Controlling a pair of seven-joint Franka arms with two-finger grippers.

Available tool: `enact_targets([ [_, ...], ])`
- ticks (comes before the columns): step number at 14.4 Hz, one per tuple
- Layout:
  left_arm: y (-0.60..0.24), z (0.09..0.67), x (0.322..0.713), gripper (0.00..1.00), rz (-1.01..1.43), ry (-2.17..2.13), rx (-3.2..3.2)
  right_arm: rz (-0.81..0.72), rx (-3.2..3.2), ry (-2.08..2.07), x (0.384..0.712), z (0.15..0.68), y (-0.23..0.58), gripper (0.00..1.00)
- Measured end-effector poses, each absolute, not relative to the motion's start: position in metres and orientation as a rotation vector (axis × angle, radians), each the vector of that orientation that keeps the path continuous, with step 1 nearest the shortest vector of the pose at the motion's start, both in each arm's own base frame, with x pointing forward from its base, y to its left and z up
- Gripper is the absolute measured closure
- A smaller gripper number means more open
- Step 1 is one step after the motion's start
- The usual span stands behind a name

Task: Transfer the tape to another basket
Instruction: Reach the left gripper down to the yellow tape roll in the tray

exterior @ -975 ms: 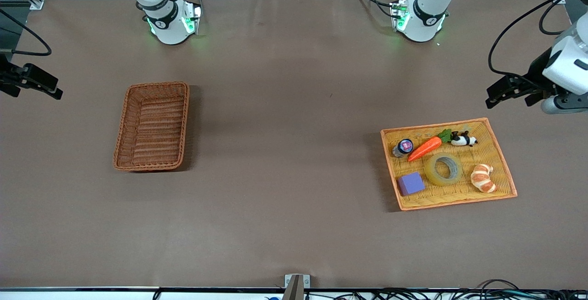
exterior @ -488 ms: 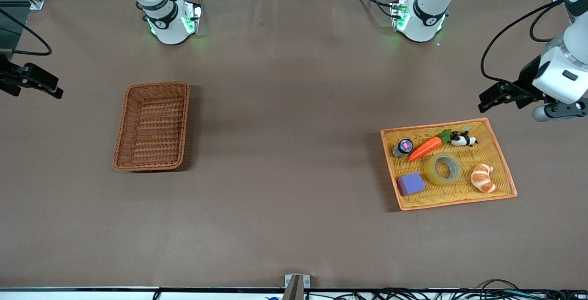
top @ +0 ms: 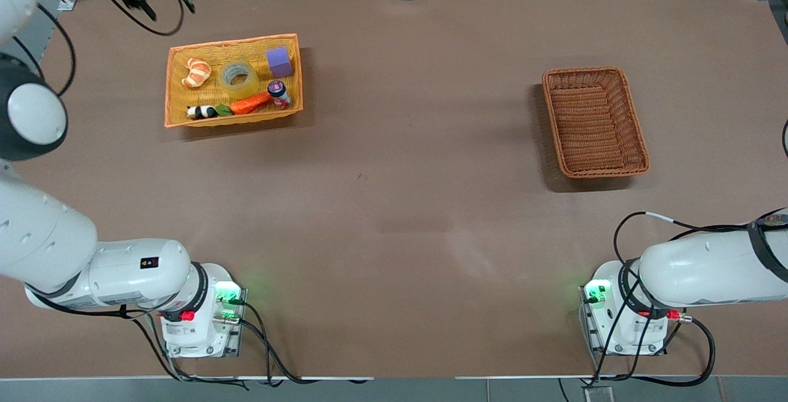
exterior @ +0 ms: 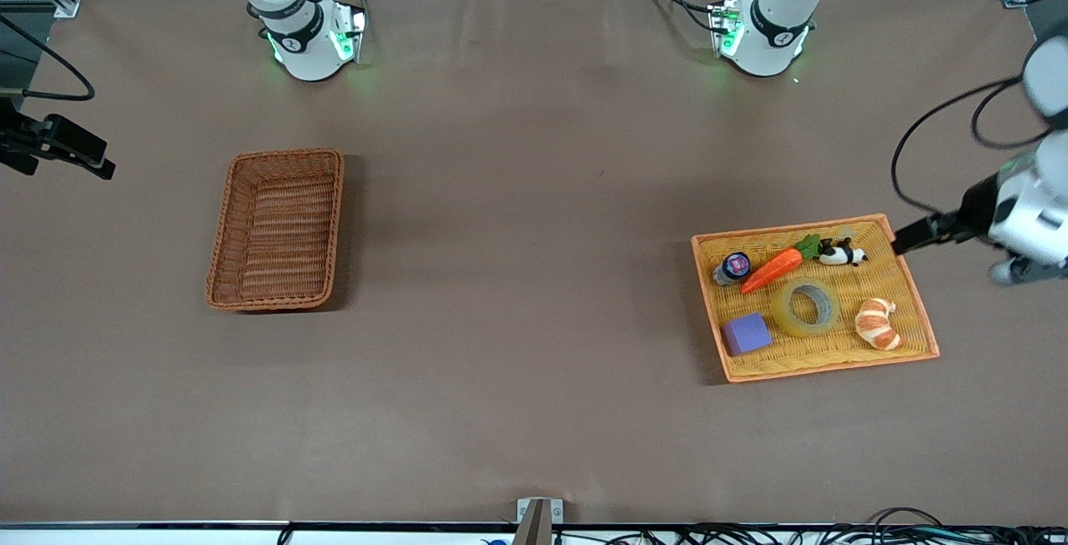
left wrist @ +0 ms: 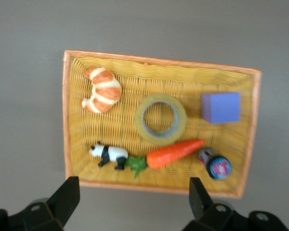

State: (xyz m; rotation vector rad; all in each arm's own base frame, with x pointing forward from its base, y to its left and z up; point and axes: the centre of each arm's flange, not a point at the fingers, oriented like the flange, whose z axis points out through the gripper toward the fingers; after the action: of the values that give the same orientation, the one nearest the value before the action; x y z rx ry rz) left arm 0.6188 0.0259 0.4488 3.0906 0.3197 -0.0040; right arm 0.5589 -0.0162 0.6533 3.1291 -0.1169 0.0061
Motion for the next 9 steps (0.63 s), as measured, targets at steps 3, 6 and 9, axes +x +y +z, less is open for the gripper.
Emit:
enact_targets([
  [3,0.017,0.369,0.640,0.00,0.016,0.305,3.084,0.007,3.129,-0.117,0.559,0.653,-0.016,0.00],
  [6,-0.006,0.309,0.647,0.00,-0.060,0.267,3.085,0.006,3.129,-0.116,0.559,0.653,-0.016,0.00],
  [9,0.002,0.267,0.644,0.00,-0.154,0.260,3.108,0.007,3.129,-0.116,0.559,0.653,-0.016,0.00],
])
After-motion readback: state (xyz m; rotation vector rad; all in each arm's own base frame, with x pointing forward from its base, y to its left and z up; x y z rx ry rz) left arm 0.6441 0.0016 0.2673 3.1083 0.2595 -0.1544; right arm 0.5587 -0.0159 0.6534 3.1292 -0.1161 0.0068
